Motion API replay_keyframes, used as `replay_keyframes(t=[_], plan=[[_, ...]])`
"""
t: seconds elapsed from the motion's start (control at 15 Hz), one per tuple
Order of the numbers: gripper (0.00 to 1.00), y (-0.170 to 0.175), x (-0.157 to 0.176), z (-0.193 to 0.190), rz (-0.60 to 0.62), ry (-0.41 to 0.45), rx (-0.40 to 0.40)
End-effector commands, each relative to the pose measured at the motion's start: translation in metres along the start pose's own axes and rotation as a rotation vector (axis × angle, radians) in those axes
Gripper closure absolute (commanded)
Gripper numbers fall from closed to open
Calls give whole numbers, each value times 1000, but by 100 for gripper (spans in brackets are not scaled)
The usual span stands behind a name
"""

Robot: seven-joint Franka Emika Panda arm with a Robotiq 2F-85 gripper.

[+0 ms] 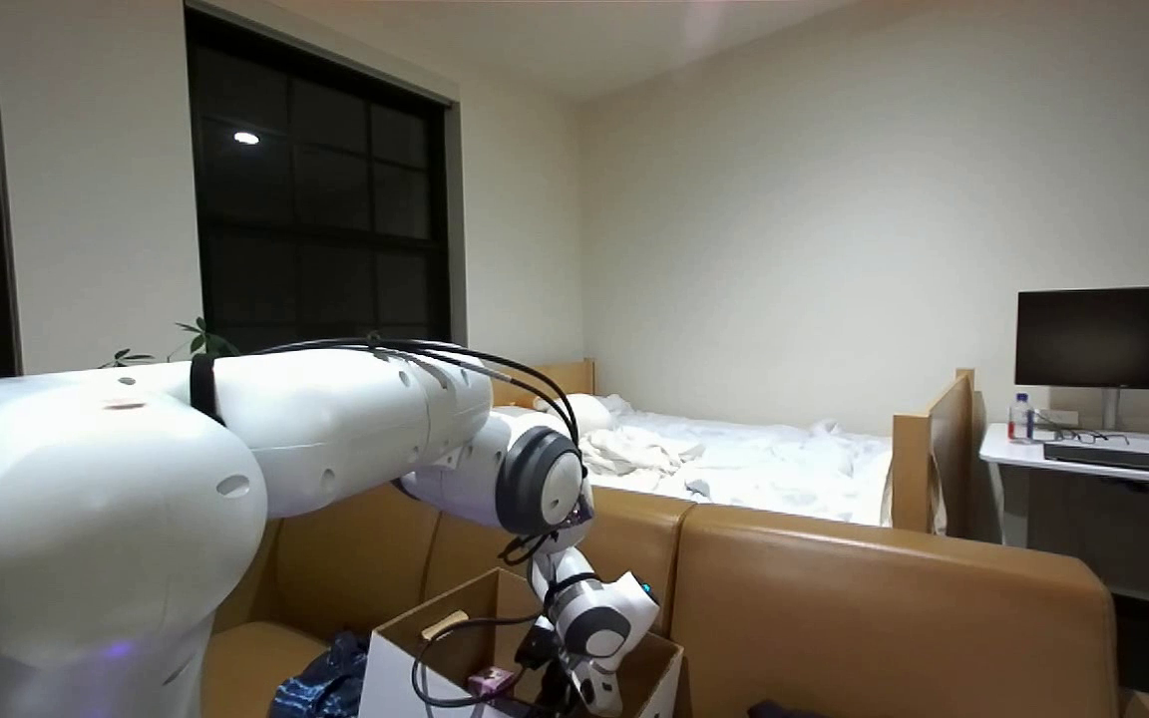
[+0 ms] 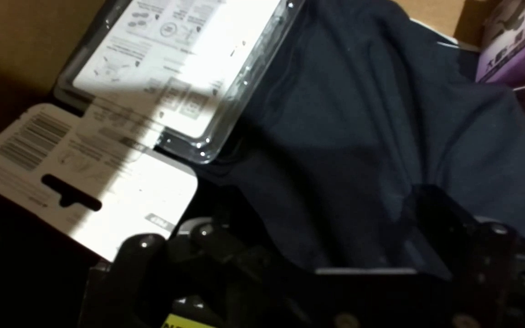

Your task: Take the umbrella and the jacket out of the box

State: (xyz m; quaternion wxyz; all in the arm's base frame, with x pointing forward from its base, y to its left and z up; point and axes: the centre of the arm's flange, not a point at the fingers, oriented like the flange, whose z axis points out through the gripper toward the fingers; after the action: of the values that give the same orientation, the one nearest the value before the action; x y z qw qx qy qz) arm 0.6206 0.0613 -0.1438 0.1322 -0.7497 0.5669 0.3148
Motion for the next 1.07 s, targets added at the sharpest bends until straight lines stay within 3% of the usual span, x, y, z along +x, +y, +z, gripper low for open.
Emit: replay_keyframes(t=[0.0, 1.0], plan=[[0, -14, 11, 14, 8, -13, -3], [0, -7, 15, 14, -16, -26, -7]])
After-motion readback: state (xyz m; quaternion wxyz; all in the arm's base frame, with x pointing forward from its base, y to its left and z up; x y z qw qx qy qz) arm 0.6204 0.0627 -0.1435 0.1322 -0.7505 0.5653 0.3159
